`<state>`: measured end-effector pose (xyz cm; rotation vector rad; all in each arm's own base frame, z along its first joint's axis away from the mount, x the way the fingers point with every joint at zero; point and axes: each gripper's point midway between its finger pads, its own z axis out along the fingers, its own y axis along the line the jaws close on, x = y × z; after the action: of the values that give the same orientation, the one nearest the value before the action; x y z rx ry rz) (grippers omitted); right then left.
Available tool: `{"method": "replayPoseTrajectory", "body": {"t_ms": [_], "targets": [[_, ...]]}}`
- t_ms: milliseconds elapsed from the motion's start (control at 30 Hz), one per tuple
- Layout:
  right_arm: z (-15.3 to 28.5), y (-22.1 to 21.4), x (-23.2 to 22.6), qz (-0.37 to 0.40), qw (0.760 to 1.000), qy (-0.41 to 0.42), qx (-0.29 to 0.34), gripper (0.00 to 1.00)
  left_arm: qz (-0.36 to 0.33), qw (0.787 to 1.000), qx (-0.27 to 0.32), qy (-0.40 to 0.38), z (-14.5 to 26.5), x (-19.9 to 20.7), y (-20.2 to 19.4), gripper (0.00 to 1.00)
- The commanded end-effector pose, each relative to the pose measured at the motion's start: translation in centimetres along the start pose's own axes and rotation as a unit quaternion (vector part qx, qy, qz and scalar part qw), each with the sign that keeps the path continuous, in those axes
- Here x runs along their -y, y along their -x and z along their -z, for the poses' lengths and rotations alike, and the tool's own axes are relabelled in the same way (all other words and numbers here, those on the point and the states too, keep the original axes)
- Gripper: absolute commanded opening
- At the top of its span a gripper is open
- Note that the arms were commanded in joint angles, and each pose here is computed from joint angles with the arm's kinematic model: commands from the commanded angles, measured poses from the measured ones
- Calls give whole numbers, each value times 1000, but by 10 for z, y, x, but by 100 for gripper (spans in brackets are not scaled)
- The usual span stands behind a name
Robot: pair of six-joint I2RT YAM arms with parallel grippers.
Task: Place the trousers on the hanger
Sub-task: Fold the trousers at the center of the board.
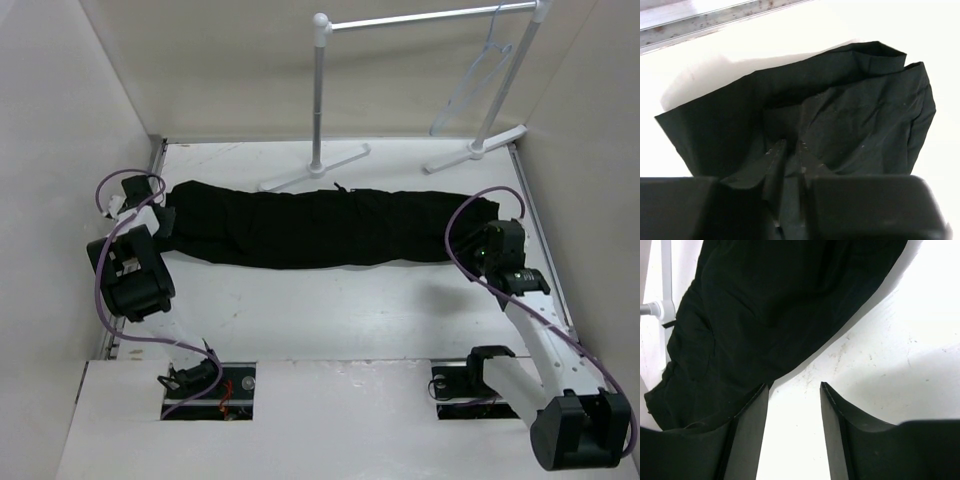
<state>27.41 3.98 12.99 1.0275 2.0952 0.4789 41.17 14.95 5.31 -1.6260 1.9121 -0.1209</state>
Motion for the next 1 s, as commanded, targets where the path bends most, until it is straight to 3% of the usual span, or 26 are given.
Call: {"method": "replayPoseTrajectory", "body": {"t_ms": [0,133,333,433,567,767,867,967], "targets": [[-2,4,-14,9,1000,27,8,54,-4,999,28,-28,6,24,19,8],[-10,3,-12,8,1000,24,4,59,0,997,59,-46,33,32,33,1],[-22,2,-17,10,1000,25,-1,64,11,988,111,-107,108,48,57,0],[-26,-2,-22,13,999,31,-13,65,8,987,122,-104,127,36,60,0],[-30,-2,-28,19,999,32,-20,67,-4,989,135,-67,131,-4,54,1],[-33,-2,-48,21,998,48,-39,69,-17,990,140,21,98,-65,44,5],[-29,-6,-56,28,997,56,-43,69,-4,990,138,38,81,-80,44,10],[-23,-6,-59,31,997,63,-38,70,12,989,140,35,81,-80,52,35]]}}
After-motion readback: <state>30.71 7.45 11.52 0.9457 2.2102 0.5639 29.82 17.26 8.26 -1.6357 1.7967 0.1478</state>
